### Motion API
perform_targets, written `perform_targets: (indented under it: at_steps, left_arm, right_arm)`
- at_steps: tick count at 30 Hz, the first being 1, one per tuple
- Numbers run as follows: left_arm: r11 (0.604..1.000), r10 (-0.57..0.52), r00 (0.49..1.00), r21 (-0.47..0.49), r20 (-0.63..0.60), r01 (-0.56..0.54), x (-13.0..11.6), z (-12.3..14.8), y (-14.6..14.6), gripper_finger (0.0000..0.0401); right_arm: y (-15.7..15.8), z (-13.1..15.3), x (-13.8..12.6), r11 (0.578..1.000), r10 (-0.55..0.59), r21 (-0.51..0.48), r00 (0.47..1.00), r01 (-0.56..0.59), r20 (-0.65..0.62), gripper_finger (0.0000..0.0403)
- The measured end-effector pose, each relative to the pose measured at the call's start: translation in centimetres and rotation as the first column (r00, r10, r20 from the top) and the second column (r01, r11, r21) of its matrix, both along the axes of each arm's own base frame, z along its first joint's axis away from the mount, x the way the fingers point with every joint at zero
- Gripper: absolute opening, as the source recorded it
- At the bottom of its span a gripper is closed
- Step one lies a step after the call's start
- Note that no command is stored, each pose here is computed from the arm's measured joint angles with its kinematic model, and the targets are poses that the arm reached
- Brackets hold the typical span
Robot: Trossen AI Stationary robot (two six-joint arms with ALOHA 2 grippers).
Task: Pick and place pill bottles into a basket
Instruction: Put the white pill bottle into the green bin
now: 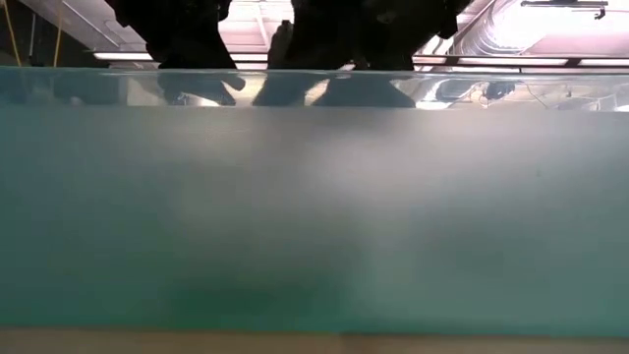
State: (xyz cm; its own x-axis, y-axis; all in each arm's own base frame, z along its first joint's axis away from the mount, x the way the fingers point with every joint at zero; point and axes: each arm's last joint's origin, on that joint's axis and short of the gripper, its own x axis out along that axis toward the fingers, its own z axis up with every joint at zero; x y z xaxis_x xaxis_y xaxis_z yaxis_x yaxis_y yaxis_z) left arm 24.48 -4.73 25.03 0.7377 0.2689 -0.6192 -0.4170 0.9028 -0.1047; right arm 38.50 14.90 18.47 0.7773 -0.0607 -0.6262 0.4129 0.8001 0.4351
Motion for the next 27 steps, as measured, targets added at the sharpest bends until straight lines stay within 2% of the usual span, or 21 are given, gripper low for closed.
perform_targets:
  at_steps: [6, 9, 21, 27]
  left_arm:
    - [1.0, 0.0, 1.0, 0.0, -0.001, 0.0, 0.0, 0.0, 0.0, 0.0298]
    - [1.0, 0.0, 1.0, 0.001, -0.007, 0.0, 0.0, -0.1, 0.0, 0.0298]
    - [1.0, 0.001, 1.0, 0.007, -0.023, -0.001, -0.2, -0.2, 0.0, 0.0298]
    - [1.0, 0.002, 1.0, 0.008, -0.024, -0.002, -0.2, -0.2, 0.0, 0.0298]
  right_arm:
    - [0.5, -0.6, -0.4, 0.986, -0.156, -0.056, 0.987, 0.158, 0.031, 0.0146]
    - [1.0, -0.5, -0.6, 0.979, -0.181, -0.082, 0.982, 0.186, 0.055, 0.0146]
    - [3.7, -0.6, -1.9, 0.982, -0.154, -0.102, 0.985, 0.162, 0.079, 0.0146]
    - [3.4, -0.6, -1.8, 0.982, -0.108, -0.149, 0.992, 0.116, 0.061, 0.0146]
